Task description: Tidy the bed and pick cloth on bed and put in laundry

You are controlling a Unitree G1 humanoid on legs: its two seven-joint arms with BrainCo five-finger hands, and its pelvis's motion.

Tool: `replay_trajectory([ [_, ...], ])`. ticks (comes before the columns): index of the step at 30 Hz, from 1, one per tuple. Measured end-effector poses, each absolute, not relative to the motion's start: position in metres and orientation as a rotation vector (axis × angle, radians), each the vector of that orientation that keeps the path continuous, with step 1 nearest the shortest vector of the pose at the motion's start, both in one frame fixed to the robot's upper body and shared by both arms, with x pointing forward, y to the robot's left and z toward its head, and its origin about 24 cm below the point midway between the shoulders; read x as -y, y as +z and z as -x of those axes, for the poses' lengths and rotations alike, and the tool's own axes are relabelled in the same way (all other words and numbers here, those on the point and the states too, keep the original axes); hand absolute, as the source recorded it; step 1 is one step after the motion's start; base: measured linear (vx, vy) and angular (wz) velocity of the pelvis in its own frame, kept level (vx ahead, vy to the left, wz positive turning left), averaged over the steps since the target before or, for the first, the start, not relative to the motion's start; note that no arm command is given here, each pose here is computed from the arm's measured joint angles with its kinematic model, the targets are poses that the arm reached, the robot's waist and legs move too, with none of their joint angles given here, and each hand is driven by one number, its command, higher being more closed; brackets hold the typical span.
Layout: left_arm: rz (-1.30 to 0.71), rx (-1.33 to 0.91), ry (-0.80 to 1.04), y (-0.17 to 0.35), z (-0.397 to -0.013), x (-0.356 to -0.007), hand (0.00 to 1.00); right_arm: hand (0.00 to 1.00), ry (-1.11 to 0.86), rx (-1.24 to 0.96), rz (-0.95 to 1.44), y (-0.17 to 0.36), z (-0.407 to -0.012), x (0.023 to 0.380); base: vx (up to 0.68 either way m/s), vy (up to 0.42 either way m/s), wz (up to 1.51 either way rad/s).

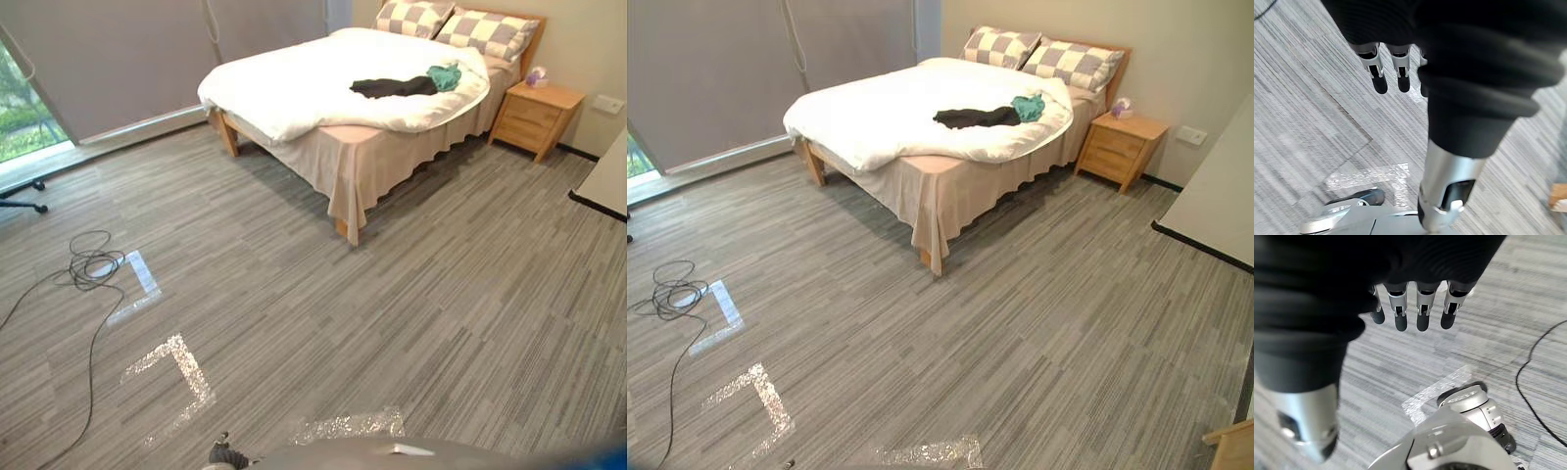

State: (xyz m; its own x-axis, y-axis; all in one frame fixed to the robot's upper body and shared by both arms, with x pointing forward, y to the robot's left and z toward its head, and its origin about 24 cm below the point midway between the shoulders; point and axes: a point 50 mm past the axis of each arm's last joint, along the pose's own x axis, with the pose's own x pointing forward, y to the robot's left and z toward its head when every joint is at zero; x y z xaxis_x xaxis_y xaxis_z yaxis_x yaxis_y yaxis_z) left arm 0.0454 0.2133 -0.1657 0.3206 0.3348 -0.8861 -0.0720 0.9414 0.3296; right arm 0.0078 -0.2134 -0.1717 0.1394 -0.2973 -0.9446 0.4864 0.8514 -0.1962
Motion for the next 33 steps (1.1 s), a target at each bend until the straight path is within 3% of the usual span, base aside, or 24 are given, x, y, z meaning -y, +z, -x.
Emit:
replay_trajectory([
  [9, -0.259, -1.242, 0.264, -0.167, -0.043, -0.215, 0.0, 0.0, -0.426, -1.314, 0.006, -0.171, -0.026, 0.213, 0.11, -0.04, 0.05],
  [25, -0.294, -1.237, 0.223, -0.167, -0.044, -0.215, 0.0, 0.0, -0.398, -1.306, 0.041, -0.171, -0.031, 0.213, 0.01, -0.005, -0.01],
  [33, -0.423, -1.17, 0.116, -0.163, -0.066, -0.219, 0.0, 0.0, -0.444, -1.272, -0.024, -0.17, -0.04, 0.21, -0.01, 0.003, -0.12],
])
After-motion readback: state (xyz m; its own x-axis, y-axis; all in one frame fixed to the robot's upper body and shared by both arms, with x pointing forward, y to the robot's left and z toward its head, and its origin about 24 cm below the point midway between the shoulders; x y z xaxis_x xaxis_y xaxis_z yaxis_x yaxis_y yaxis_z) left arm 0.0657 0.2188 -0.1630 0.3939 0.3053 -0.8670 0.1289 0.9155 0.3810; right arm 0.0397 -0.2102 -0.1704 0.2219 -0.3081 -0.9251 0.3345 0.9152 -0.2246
